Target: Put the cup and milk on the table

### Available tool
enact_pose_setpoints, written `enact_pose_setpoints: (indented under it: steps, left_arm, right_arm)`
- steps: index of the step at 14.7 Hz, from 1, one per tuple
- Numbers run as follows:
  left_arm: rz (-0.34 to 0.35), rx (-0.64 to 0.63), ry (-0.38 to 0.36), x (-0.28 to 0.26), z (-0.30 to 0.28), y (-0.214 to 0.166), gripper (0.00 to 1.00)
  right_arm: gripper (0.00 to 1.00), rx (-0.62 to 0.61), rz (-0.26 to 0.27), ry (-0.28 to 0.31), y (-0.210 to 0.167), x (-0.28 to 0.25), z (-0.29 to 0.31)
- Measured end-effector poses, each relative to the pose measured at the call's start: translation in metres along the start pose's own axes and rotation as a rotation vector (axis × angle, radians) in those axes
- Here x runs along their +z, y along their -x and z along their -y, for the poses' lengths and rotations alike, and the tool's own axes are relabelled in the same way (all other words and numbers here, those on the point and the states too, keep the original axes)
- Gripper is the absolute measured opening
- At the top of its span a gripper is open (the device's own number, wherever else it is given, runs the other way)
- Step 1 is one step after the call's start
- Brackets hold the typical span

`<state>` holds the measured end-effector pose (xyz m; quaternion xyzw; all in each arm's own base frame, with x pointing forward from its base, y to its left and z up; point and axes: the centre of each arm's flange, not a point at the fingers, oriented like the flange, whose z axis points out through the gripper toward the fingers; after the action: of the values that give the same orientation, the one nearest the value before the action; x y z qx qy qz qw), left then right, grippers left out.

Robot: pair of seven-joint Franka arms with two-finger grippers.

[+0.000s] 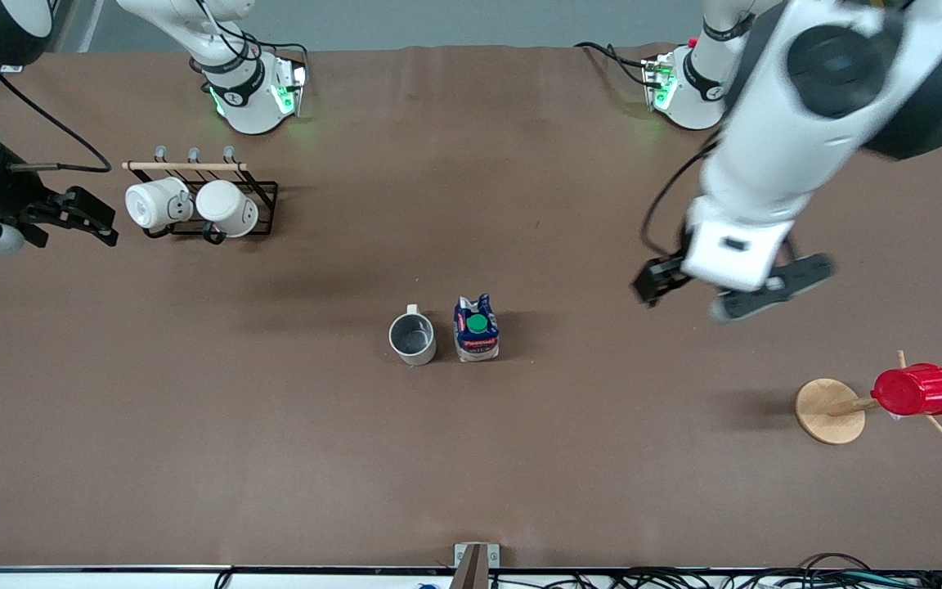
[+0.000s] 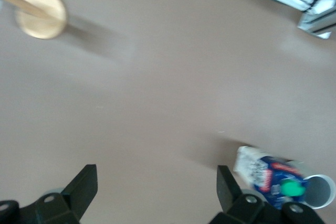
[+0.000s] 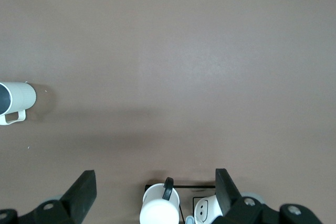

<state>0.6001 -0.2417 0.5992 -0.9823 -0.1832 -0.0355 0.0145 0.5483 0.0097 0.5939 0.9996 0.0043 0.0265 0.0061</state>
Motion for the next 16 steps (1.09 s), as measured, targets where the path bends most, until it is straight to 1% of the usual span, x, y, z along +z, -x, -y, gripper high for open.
enact_pose_setpoints:
  steps: [3, 6, 10, 12, 16]
  left_arm:
    - [0.033, 0.044, -0.014, -0.016, 0.056, -0.018, 1.00]
    - [0.074, 0.181, -0.004, -0.024, 0.107, -0.027, 1.00]
    - [0.107, 0.284, 0.029, -0.034, 0.185, -0.029, 1.00]
    - [0.121, 0.321, 0.028, -0.035, 0.204, -0.019, 1.00]
    - [0.127, 0.347, 0.022, -0.038, 0.210, 0.006, 1.00]
  right_arm:
    - [1.00, -0.028, 0.001, 0.001, 0.000, 0.000, -0.014]
    - [1.00, -0.038, 0.003, 0.001, -0.001, 0.002, -0.023]
    - [1.00, -0.048, 0.004, 0.001, -0.002, 0.003, -0.025]
    - [1.00, -0.068, 0.005, 0.002, -0.001, 0.004, -0.035]
    - [1.00, -0.070, 0.008, 0.002, -0.001, 0.005, -0.048]
